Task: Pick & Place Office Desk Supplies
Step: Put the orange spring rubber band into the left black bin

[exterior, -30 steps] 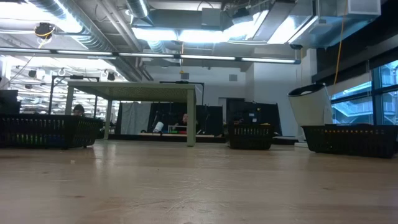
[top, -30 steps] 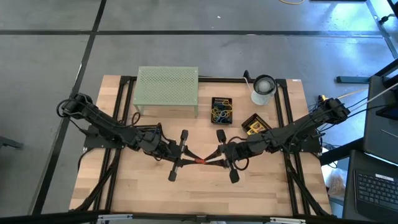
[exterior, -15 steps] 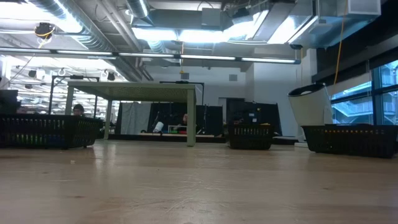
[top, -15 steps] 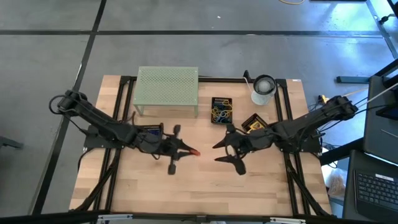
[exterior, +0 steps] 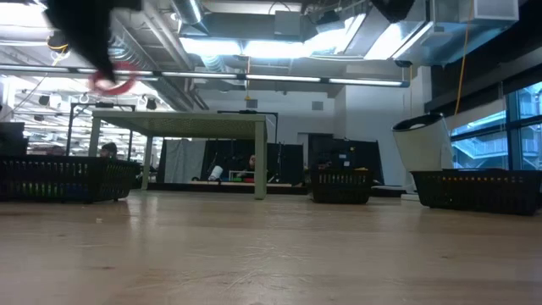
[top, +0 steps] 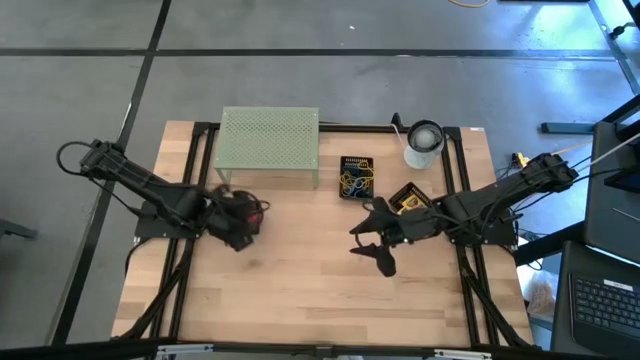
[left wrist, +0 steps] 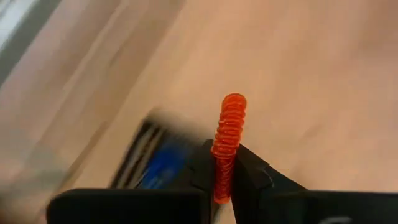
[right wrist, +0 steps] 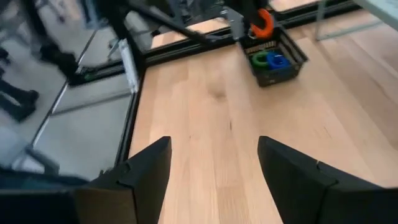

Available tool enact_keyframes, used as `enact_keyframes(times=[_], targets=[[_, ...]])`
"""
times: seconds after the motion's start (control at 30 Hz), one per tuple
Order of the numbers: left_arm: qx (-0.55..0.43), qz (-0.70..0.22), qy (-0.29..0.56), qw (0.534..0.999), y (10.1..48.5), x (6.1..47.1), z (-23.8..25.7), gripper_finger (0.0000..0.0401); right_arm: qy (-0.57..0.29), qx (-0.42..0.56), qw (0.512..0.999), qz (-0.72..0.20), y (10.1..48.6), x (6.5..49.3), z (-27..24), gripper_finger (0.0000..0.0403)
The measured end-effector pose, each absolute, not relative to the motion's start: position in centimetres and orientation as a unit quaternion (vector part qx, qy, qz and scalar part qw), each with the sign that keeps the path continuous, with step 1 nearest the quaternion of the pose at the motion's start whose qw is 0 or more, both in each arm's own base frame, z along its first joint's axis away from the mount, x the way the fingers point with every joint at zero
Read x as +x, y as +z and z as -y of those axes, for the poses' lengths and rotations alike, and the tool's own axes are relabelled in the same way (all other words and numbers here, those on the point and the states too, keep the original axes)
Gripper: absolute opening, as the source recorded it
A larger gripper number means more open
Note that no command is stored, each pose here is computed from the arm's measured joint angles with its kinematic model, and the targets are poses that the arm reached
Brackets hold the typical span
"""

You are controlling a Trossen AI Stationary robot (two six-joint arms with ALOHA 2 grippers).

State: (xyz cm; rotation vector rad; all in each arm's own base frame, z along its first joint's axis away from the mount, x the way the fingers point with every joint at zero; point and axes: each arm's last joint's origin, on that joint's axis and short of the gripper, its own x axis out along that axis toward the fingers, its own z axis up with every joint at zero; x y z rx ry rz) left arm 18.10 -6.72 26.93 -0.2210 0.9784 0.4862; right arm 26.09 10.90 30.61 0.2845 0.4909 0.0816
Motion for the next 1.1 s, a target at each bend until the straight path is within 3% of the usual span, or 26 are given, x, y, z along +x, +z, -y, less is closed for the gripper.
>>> enact_keyframes(times=[0.23,0.93,1.1], targets=[[-0.110,-0.545,0.340,0.759,26.1,15.5,5.6,0.0020,0.023,0.171,0.955,-0.240,30.6,26.1,-10.9,0.0238],[-0.158,-0.534,0.364,0.746,25.8,16.0,5.8,0.0020,0.024,0.169,0.955,-0.241,30.6,26.2,-10.9,0.0237],[-0.148,-0.544,0.370,0.738,23.3,16.0,5.8,0.0020,0.024,0.169,0.955,-0.240,30.6,26.2,-10.9,0.0237]])
